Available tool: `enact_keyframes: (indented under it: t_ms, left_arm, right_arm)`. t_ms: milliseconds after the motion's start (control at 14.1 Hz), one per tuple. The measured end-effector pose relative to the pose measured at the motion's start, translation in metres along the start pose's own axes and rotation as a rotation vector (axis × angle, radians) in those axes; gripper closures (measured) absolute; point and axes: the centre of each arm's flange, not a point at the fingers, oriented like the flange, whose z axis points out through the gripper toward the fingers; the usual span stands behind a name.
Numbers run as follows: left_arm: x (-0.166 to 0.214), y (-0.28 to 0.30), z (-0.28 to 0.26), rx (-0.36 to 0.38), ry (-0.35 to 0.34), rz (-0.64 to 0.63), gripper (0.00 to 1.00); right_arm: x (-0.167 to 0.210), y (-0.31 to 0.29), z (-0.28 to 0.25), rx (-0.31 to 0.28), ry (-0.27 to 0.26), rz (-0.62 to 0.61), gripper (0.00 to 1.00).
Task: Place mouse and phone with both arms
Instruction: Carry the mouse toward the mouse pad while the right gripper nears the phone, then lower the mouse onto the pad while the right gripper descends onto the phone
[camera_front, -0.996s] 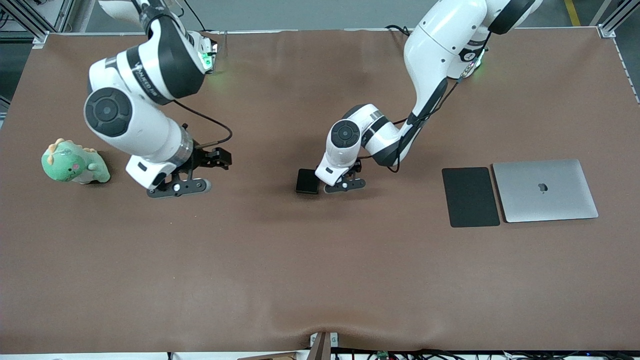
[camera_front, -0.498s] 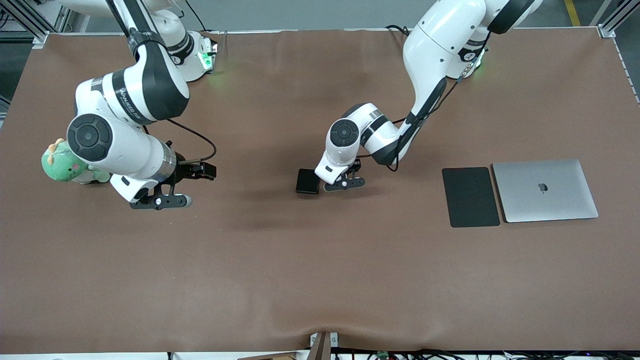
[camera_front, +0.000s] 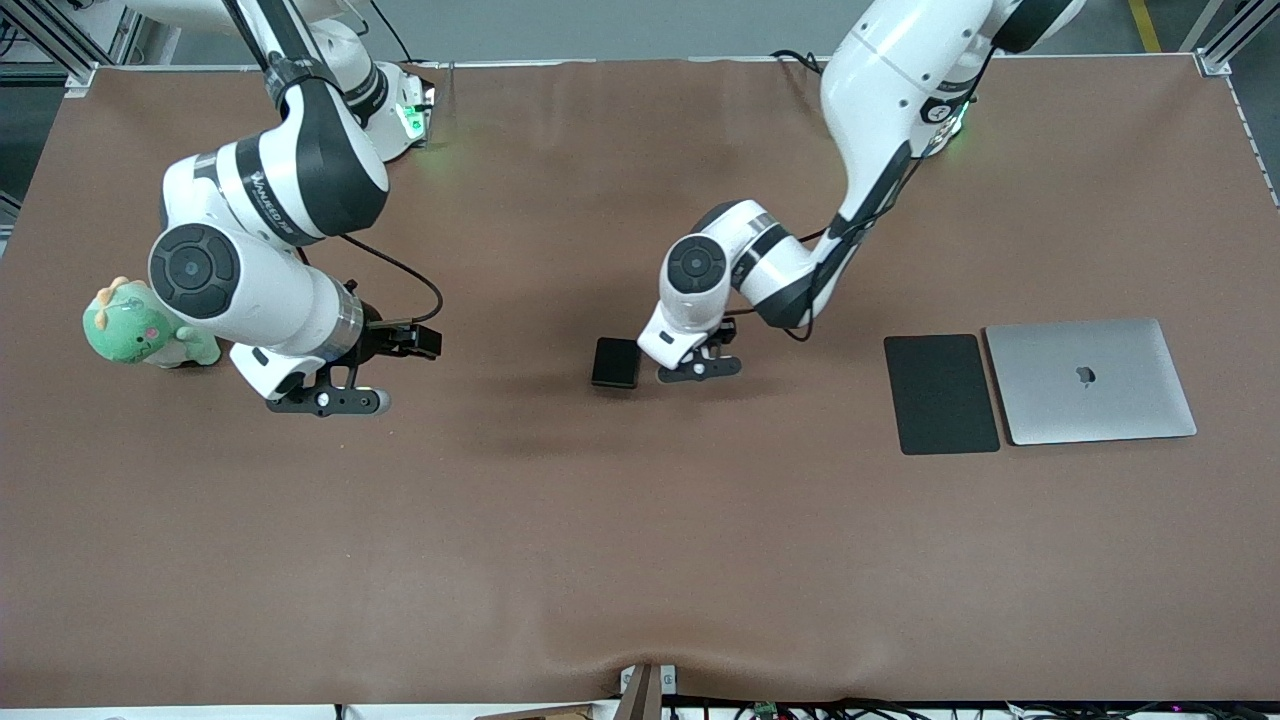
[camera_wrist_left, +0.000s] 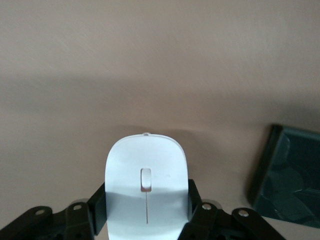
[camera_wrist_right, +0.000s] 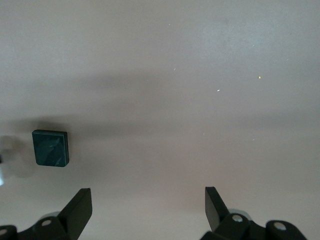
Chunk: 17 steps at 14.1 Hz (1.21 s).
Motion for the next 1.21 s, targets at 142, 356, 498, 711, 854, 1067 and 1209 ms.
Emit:
enact_keyframes:
  t_ms: [142, 356, 498, 711, 854, 1067, 1209]
  left_arm:
    - [0.026, -0.048, -0.029, 0.008, 0.016, 0.042, 0.39]
    - [0.062, -0.138, -0.053, 0.034, 0.008, 0.076, 0.39]
    - [0.078, -0.190, -0.050, 0.046, -0.016, 0.050, 0.39]
    - [0.087, -0.245, -0.030, 0.093, -0.045, 0.014, 0.39]
    - [0.091, -0.278, -0.016, 0.117, -0.053, 0.003, 0.39]
    - [0.092, -0.326, 0.004, 0.090, -0.051, 0.020, 0.39]
    - [0.095, -0.358, 0.013, 0.076, -0.056, 0.031, 0.39]
  right_arm:
    - [0.000, -0.001, 0.000, 0.000, 0.000, 0.005, 0.00]
    - [-0.003, -0.009, 0.000, 0.000, 0.002, 0.031, 0.00]
    - [-0.009, -0.030, 0.001, 0.002, 0.017, 0.058, 0.00]
    - [-0.023, -0.074, 0.012, 0.001, 0.033, 0.078, 0.00]
    - [-0.032, -0.103, 0.027, -0.005, 0.035, 0.081, 0.00]
    - [-0.038, -0.144, 0.059, -0.001, 0.056, 0.109, 0.00]
    - [-0.044, -0.175, 0.089, 0.003, 0.072, 0.134, 0.00]
